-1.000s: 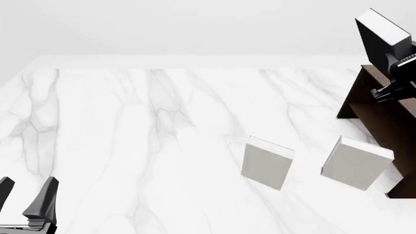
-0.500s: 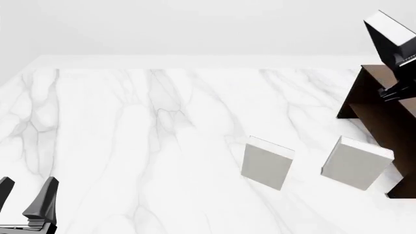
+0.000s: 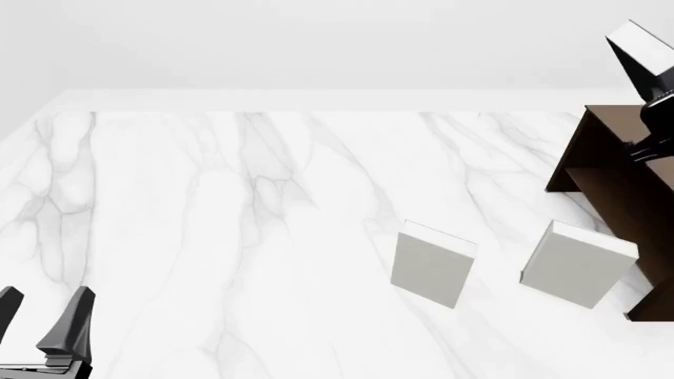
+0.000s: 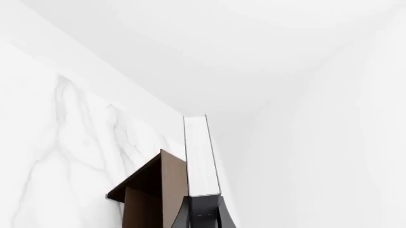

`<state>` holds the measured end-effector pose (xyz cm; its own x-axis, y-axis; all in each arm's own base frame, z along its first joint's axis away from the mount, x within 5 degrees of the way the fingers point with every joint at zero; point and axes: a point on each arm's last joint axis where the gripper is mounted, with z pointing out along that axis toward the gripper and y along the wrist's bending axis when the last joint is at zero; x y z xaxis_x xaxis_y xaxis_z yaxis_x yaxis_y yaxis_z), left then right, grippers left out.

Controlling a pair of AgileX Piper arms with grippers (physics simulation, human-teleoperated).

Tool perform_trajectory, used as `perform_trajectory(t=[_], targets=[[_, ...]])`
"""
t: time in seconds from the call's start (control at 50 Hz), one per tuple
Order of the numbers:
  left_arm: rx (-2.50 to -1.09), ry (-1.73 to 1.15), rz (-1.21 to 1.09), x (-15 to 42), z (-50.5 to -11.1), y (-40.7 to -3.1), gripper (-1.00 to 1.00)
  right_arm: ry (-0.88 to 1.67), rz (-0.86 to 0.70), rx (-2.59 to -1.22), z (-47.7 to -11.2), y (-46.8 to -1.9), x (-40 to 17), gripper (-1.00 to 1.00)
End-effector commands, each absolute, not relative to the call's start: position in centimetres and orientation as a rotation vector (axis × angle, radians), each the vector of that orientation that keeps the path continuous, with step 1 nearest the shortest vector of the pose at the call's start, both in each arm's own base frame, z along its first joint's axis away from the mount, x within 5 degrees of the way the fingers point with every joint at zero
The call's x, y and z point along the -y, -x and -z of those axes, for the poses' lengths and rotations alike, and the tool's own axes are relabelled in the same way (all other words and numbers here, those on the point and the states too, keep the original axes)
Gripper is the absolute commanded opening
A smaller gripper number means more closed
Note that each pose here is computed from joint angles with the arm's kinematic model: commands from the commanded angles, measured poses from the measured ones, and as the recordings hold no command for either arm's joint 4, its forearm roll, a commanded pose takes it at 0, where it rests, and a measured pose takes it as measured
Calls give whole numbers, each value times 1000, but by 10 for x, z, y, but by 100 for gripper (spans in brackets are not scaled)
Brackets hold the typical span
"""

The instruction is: Pick up the book on the left and place it on top of the shelf.

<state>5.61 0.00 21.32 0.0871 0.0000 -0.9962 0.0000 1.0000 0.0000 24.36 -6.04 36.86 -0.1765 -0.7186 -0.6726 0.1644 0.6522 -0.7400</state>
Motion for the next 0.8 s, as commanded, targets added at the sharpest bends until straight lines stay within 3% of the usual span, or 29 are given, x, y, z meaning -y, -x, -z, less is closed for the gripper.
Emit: perform_trajectory(t=[0.02,0.8], targets=[[-1484,0,0,0,-213,-56,100,470,885,-1533,-375,-251,68,-100],[-1484,0,0,0,-213,-56,100,445,1025,-1563,-374,-247,97,-100]])
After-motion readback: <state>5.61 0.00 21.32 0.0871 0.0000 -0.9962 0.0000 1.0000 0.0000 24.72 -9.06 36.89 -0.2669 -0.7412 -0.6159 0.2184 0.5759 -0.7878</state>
